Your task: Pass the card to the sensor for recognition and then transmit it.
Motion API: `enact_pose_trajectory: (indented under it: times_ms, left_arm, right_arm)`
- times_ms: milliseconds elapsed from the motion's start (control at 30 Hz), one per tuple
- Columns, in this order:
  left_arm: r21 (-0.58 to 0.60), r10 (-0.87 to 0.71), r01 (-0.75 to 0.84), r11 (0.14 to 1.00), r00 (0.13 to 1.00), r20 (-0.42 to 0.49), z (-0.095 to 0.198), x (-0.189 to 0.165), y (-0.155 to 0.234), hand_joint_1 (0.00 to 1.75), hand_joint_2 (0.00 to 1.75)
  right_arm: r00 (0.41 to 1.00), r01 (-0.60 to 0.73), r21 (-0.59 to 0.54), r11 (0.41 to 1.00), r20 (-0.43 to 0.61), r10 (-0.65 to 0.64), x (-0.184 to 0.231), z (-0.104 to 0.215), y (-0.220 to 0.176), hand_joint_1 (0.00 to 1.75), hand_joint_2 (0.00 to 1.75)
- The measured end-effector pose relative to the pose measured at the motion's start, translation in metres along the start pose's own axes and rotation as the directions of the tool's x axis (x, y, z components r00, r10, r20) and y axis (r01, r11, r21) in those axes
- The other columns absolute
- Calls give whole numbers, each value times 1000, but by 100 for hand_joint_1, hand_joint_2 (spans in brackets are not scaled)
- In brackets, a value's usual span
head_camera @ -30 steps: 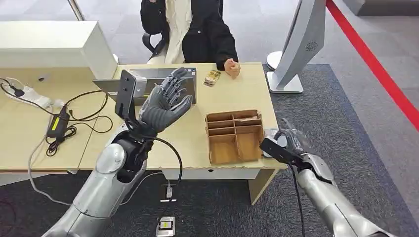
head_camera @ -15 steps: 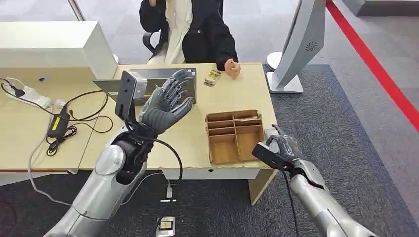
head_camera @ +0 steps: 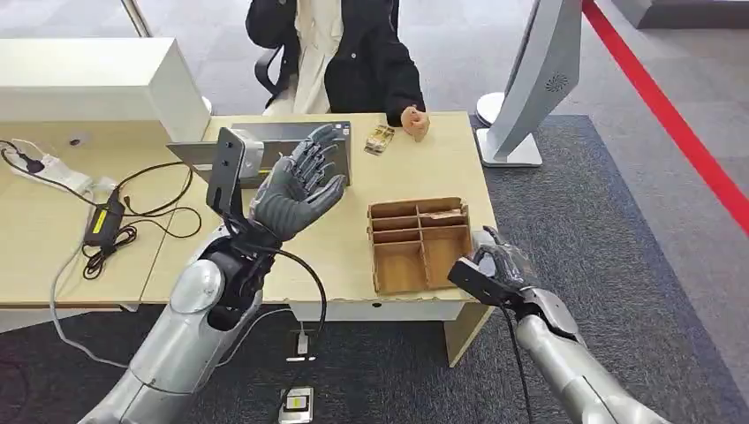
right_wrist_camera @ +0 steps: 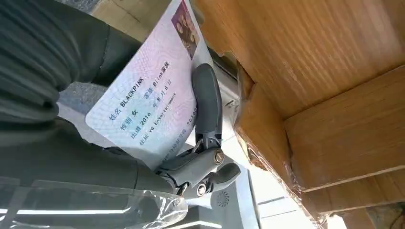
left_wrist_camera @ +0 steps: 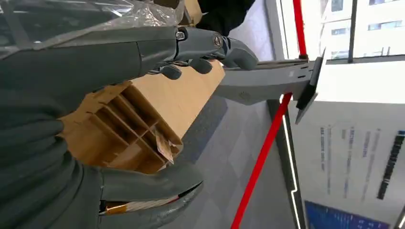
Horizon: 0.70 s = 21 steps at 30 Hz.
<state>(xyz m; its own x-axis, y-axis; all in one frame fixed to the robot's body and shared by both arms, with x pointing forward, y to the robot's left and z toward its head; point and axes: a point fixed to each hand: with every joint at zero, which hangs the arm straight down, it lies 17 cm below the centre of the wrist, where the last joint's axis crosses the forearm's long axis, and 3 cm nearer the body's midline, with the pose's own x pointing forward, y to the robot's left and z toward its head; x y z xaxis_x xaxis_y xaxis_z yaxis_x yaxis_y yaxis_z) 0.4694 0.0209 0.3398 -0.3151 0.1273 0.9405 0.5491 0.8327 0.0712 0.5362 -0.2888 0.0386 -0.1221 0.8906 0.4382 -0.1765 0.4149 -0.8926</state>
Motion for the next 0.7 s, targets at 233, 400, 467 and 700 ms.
enact_pose_trajectory:
  times_ms: [233,400,467,700]
  left_arm:
    - [-6,-1,1,1000,1000,4,0,1,-1,0,175]
    - [1,9,-9,1000,1000,14,0,3,0,0,175]
    - [20,28,-28,999,999,24,-1,6,4,0,175]
    - [48,73,-76,996,996,45,-12,22,8,0,175]
  right_arm:
    - [1000,-14,-17,1000,14,14,1,-3,-9,175,175]
    - [999,-27,-68,997,33,29,2,-11,-35,175,175]
    - [998,-31,-104,994,50,37,4,-15,-52,175,175]
    - [993,-29,-188,982,103,49,20,-31,-111,175,175]
